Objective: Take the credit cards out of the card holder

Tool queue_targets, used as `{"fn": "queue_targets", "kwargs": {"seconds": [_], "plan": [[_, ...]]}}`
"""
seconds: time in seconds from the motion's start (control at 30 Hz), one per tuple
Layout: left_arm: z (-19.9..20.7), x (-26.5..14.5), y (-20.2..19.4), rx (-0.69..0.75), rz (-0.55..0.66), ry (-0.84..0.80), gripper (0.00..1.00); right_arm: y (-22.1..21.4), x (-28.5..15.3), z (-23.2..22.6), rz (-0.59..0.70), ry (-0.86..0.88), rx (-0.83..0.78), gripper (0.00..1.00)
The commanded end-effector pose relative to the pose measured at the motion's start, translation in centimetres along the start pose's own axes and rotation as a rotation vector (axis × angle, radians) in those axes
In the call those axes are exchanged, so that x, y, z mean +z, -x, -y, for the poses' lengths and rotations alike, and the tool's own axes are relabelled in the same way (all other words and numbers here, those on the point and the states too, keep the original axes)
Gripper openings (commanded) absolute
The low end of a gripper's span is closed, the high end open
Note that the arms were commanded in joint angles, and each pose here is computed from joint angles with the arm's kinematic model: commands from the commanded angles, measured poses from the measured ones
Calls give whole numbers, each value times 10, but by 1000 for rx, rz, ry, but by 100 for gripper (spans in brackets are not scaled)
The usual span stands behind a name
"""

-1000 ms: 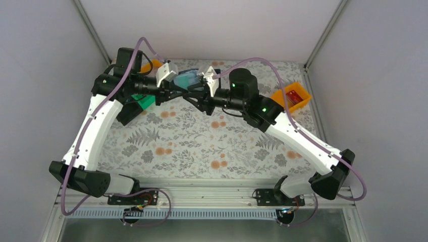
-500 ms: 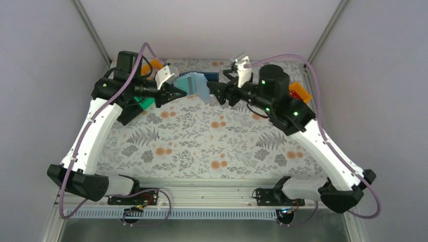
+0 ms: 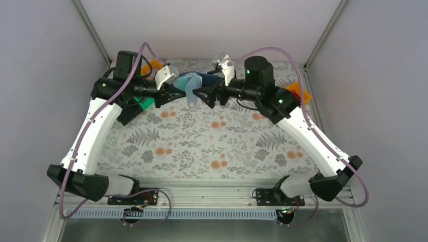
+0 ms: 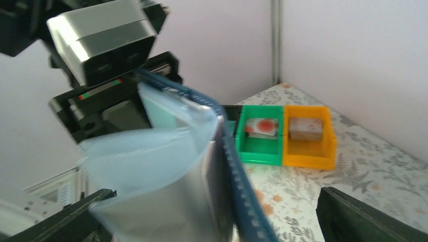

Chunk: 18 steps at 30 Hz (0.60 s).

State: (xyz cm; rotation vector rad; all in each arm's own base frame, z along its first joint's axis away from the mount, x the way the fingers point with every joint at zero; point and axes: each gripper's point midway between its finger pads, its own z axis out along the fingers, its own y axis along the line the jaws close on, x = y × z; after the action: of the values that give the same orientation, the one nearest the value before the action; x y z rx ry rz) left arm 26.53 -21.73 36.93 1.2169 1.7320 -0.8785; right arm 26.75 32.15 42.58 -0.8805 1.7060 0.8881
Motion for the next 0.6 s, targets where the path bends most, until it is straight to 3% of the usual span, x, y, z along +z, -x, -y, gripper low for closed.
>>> {"fn": "queue_targets", "kwargs": {"seconds": [0.0,0.1,0.17,0.33,0.4,0.43,0.47,0.57], "plan": [[9,-5,8,36,27,-17,2,6,-9,-27,40,152,-39,99],[-3,-4,4,26,1,46,2,-1,-4,-56,42,346,-22,99],[-8,-5,1,23,-11,77,2,-2,2,-60,41,369,-4,99],[-10,-3,0,13,-12,76,2,0,28,-22,51,152,120,99],[-10,-3,0,9,-11,77,2,2,34,-11,62,97,171,94],[-10,-3,0,6,-9,75,2,3,35,-8,72,72,196,87],[-9,-3,0,4,-8,73,2,1,36,-5,76,51,209,72],[-4,-5,0,6,1,58,2,-5,29,13,90,-58,233,41]]}}
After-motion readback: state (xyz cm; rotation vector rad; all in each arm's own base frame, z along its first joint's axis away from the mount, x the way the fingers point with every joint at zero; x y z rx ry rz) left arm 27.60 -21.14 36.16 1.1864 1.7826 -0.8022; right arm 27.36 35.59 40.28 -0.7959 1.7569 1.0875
